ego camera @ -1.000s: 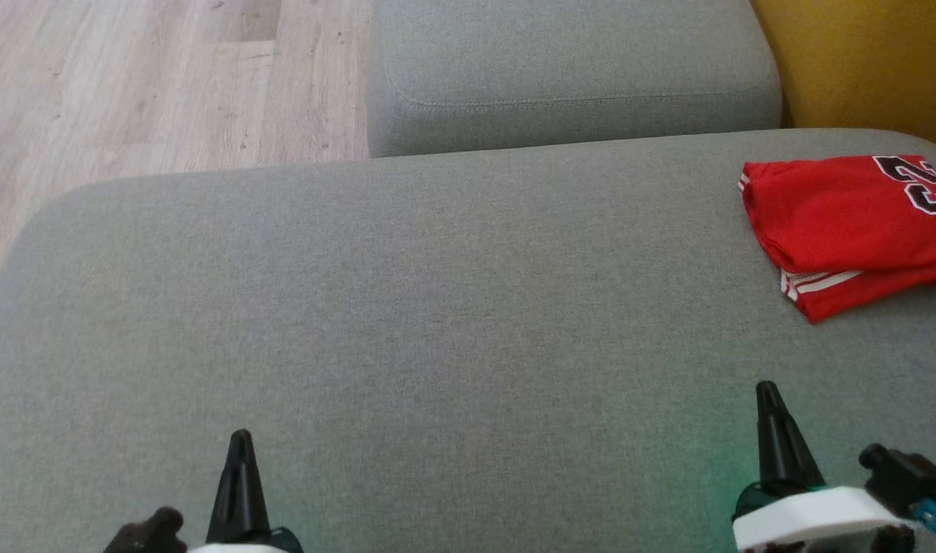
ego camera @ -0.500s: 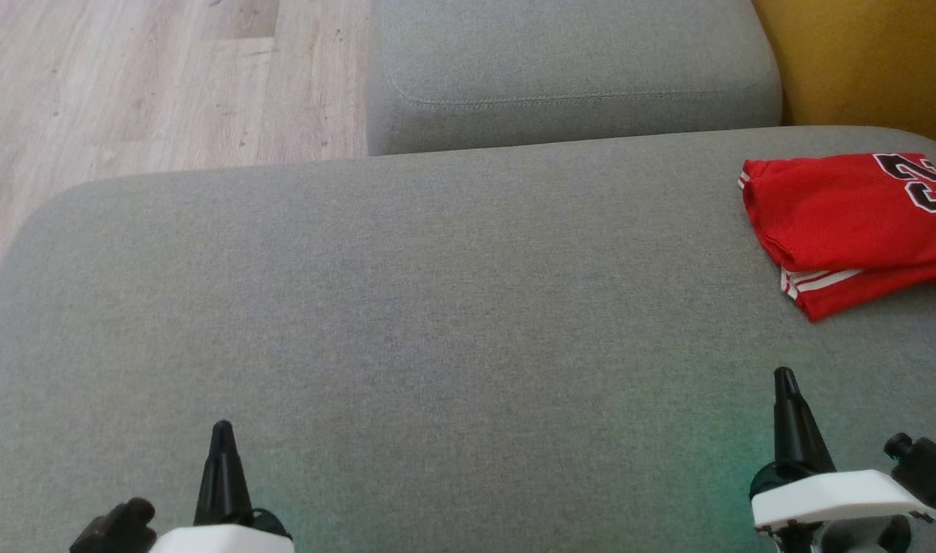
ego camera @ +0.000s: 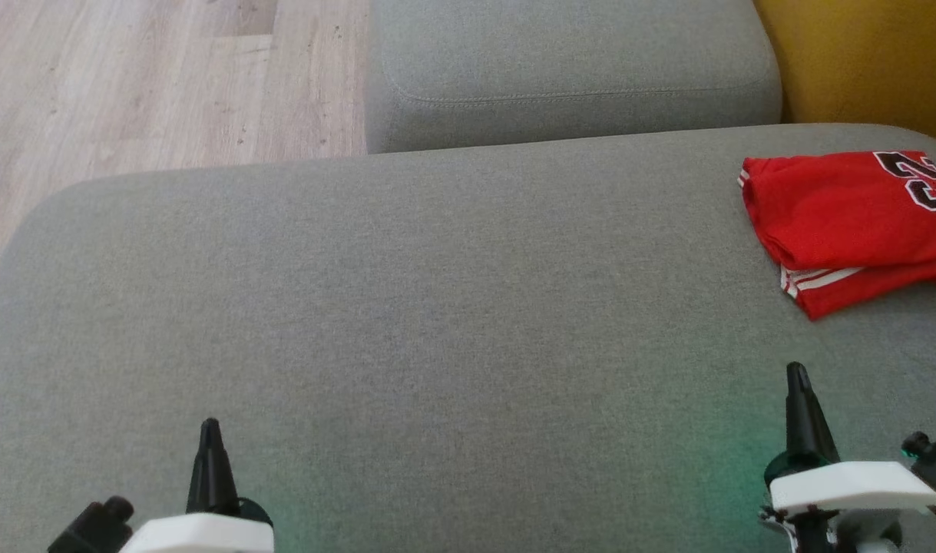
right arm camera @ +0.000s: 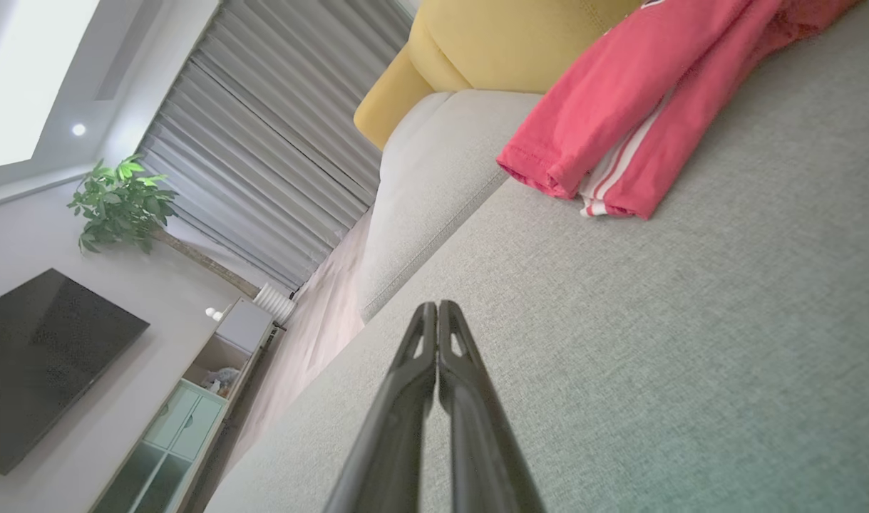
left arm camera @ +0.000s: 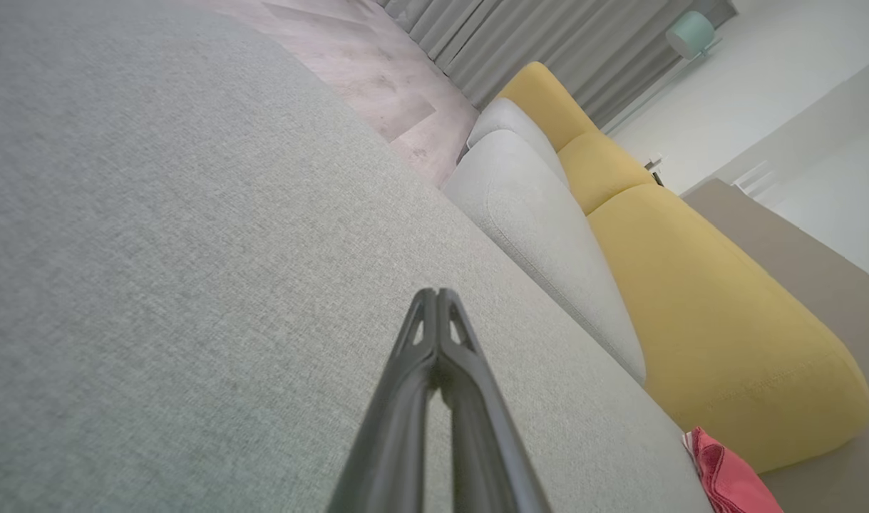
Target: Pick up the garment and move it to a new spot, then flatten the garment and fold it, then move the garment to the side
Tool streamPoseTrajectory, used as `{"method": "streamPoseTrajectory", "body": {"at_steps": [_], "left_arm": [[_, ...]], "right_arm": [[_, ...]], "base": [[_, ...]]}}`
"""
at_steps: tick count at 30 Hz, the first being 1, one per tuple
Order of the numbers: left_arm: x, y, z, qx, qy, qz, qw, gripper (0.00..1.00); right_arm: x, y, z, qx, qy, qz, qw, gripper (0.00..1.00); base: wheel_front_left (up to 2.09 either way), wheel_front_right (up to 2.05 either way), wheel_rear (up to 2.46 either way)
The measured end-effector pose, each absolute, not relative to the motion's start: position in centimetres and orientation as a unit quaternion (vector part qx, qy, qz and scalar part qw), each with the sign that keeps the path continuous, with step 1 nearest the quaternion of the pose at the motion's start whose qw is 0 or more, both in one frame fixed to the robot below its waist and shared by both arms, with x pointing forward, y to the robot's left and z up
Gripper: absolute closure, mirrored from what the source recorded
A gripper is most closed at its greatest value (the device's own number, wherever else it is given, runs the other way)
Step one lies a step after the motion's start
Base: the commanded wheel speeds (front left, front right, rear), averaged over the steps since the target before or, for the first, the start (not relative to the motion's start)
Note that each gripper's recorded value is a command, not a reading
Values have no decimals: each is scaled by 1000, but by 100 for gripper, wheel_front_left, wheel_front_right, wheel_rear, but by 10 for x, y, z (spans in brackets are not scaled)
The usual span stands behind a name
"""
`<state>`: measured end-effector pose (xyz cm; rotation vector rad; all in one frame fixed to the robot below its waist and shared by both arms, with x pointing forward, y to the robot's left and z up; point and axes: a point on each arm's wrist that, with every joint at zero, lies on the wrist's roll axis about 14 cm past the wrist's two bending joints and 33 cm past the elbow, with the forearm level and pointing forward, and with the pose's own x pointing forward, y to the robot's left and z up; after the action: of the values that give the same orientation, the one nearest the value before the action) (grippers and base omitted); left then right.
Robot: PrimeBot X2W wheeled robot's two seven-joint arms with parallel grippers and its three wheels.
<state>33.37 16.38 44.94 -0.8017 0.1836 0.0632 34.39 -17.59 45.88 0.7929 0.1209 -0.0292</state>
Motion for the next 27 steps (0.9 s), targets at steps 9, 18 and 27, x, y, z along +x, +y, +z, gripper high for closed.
{"method": "streamPoseTrajectory", "body": {"at_steps": [9, 18, 27], "left_arm": [[340, 166, 451, -437, 90, 34, 894, 100], [344, 170, 452, -489, 88, 39, 867, 100], [350, 172, 455, -535, 85, 38, 840, 100]], "right_arm": [[348, -181, 460, 434, 57, -24, 899, 100], [351, -186, 460, 487, 56, -35, 871, 100], [355, -190, 461, 533, 53, -42, 843, 100]], "base": [[0, 0, 0], [0, 0, 0], [0, 0, 0]]}}
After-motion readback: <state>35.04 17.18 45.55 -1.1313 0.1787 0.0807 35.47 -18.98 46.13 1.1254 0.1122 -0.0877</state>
